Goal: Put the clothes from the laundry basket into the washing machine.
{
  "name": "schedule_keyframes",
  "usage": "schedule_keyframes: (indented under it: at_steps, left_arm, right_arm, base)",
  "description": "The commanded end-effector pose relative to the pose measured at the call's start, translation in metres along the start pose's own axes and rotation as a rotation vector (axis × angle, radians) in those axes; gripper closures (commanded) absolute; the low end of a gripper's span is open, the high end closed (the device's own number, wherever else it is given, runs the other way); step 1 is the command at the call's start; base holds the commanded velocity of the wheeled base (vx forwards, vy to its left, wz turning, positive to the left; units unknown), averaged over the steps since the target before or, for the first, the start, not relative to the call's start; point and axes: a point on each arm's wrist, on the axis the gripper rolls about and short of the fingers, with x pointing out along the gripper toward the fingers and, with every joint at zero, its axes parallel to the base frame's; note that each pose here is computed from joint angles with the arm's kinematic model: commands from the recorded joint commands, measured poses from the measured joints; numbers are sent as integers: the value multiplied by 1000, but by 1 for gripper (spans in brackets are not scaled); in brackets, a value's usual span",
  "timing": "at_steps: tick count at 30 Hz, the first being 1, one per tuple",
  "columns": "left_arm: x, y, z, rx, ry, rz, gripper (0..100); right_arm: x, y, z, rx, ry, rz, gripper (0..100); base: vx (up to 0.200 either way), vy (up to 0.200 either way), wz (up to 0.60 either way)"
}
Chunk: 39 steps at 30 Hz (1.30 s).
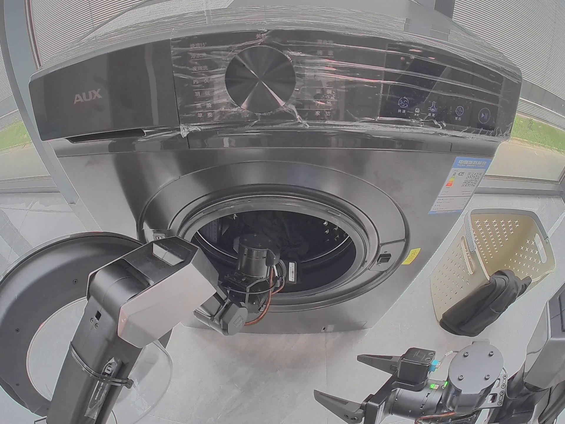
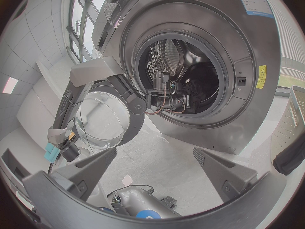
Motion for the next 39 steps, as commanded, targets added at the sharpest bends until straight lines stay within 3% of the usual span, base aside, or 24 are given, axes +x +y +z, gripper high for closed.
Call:
schedule_keyframes:
  at_steps: [1,7,14,21,30,31,37,39]
  left_arm:
    - [8,8,8,-24,-44,16,100]
    - [16,24,45,-85,-189,65,100]
    - [26,35,66,-112,-294,105,100]
    - [34,45,72,-119,-314,147,100]
    - [32,42,68,-114,-293,144,100]
    - [30,40,67,-112,-283,141,0]
    - [17,23,61,-98,-230,111,0]
    - [4,9,54,-83,-186,82,0]
  right_arm:
    - [0,0,0,0,1,0,0]
    - [0,0,0,0,2,-2,0]
    - [0,0,-1,0,3,-3,0]
    - [0,-1,-1,-1,4,-3,0]
    - [0,-1,-1,-1,6,-4,0]
    - [0,-1,-1,-1,6,-4,0]
    - [0,-1,-1,-1,6,-4,0]
    - [0,-1,-1,-1,6,-4,0]
  base:
    - [0,0,0]
    - [0,0,0]
    - [0,0,0]
    - [0,0,0]
    - [0,0,0]
    - [0,0,0]
    - [0,0,0]
    - [0,0,0]
